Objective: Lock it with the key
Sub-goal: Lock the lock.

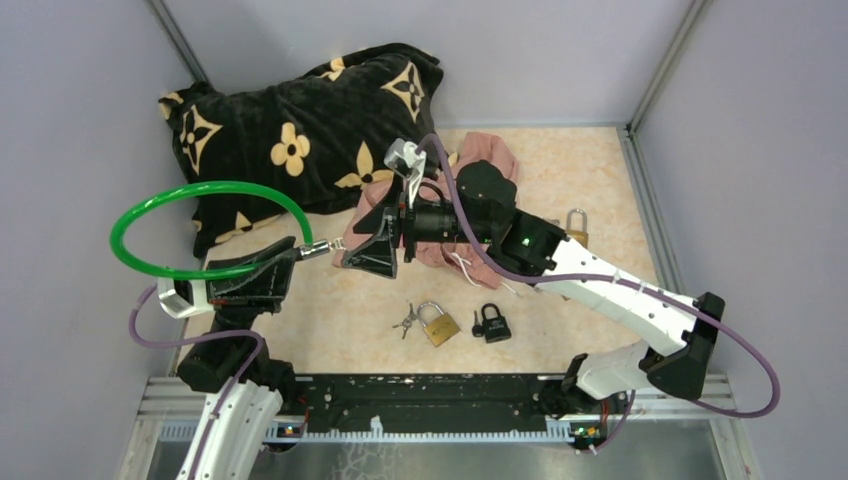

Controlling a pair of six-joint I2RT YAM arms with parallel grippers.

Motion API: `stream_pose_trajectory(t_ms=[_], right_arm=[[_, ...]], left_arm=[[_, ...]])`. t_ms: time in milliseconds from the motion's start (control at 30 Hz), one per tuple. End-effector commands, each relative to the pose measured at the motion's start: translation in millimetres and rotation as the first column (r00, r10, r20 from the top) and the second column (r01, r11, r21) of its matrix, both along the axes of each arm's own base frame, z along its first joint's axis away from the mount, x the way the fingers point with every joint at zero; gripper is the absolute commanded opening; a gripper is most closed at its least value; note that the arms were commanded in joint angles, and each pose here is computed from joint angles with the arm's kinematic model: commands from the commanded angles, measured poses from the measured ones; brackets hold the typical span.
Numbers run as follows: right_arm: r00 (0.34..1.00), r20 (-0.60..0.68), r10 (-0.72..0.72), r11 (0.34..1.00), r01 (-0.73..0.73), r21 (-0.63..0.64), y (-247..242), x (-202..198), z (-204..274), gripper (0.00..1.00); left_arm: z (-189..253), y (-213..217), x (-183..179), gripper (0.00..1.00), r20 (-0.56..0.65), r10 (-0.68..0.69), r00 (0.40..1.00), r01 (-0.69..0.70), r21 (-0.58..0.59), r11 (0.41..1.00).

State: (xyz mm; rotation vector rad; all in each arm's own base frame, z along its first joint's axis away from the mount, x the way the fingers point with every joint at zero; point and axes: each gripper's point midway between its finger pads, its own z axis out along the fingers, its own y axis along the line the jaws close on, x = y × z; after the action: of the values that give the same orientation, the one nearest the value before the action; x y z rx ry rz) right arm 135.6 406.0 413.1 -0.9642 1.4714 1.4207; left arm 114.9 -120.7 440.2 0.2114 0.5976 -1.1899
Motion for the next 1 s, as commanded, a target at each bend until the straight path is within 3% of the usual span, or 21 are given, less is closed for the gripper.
stream_pose_trajectory(t_ms=[0,200,333,533,700,767,900,967], right_arm=[[0.996,-0.041,0.083,0.994,-0.079,0.078,0.4,-17.1,26.6,0.77],[0.986,-0.143,0.083,0.995,-0.074,0.065,9.9,-7.5,23.4,0.60],[0.987,-0.135,0.090,0.993,-0.079,0.087,12.7,-4.7,25.7,0.58],[0.983,-0.128,0.128,0.988,-0.116,0.101,17.9,-5.9,28.2,0.44],[0.979,-0.136,0.149,0.986,-0.137,0.094,20.1,-8.4,23.5,0.43],[0.979,-0.133,0.153,0.985,-0.141,0.097,20.2,-8.8,24.1,0.34],[0.980,-0.125,0.154,0.985,-0.142,0.101,20.8,-8.6,23.5,0.01],[0.981,-0.113,0.155,0.984,-0.144,0.106,21.1,-8.3,23.3,0.00]], left_arm=[[10.1,5.2,-9.3,0.00,0.047,0.015,0.999,-0.014,-0.027,1.000],[9.3,4.2,-9.1,0.00,0.044,0.011,0.999,-0.010,-0.022,1.000],[9.0,3.6,-9.9,0.00,0.044,0.006,0.999,-0.005,-0.019,1.000],[9.0,3.5,-10.2,0.00,0.044,0.004,0.999,-0.003,-0.020,1.000],[8.3,3.2,-9.8,0.00,0.043,0.005,0.999,-0.004,-0.017,1.000],[8.1,3.3,-9.4,0.00,0.042,0.005,0.999,-0.004,-0.018,1.000],[7.4,3.0,-9.1,0.00,0.039,0.004,0.999,-0.003,-0.016,1.000],[7.3,2.7,-8.9,0.00,0.033,-0.001,0.999,0.002,-0.016,1.000]])
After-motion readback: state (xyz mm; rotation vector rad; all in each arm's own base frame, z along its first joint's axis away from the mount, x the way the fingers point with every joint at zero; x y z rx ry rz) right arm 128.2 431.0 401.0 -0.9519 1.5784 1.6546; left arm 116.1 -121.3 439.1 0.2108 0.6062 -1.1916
